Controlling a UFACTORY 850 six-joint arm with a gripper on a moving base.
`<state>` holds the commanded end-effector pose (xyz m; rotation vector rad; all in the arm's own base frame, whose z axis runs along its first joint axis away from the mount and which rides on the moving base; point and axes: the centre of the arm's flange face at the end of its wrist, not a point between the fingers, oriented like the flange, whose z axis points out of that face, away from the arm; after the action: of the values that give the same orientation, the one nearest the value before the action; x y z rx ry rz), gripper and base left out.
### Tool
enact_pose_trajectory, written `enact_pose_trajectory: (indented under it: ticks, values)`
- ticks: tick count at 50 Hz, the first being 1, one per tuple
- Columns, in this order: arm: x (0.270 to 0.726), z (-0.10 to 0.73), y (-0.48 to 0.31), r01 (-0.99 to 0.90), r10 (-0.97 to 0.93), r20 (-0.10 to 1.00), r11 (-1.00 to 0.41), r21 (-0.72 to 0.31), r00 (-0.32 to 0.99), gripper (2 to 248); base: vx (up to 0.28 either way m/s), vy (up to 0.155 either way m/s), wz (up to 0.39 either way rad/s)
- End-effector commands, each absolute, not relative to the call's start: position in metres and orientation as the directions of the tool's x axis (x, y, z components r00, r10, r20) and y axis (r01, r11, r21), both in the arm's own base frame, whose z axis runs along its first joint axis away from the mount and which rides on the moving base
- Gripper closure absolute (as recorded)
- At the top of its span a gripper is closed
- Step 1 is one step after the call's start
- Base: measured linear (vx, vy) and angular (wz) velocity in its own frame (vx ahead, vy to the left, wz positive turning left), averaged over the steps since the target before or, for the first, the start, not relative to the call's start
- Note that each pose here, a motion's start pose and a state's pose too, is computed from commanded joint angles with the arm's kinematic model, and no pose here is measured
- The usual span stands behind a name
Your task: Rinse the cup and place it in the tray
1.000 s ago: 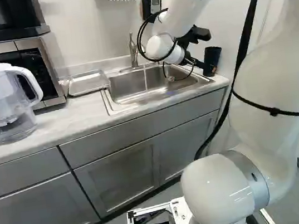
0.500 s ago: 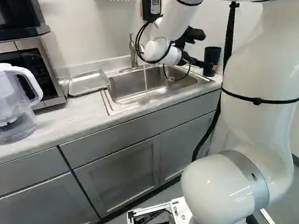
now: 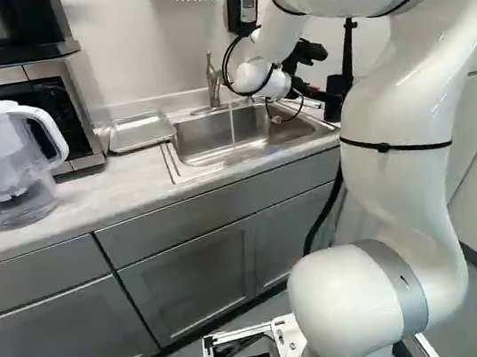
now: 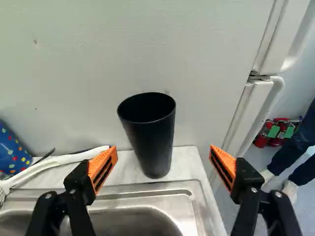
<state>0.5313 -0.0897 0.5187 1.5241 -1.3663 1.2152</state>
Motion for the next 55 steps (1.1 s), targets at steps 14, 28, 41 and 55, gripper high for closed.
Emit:
enact_pose_trajectory:
  ticks: [14,28,41,55]
  values:
    - [0.554,0.519,-0.118,-0.992,-0.271,0.961,-0.099,-0.079,-0.049,3,0.0,0.0,0.0]
    - [0.564,0.519,-0.133,-0.993,-0.269,0.961,-0.074,-0.088,-0.065,3,0.0,0.0,0.0]
    - [0.564,0.519,-0.133,-0.993,-0.269,0.961,-0.074,-0.088,-0.065,14,0.0,0.0,0.0]
    - [0.564,0.519,-0.133,-0.993,-0.269,0.961,-0.074,-0.088,-0.065,89,0.0,0.0,0.0]
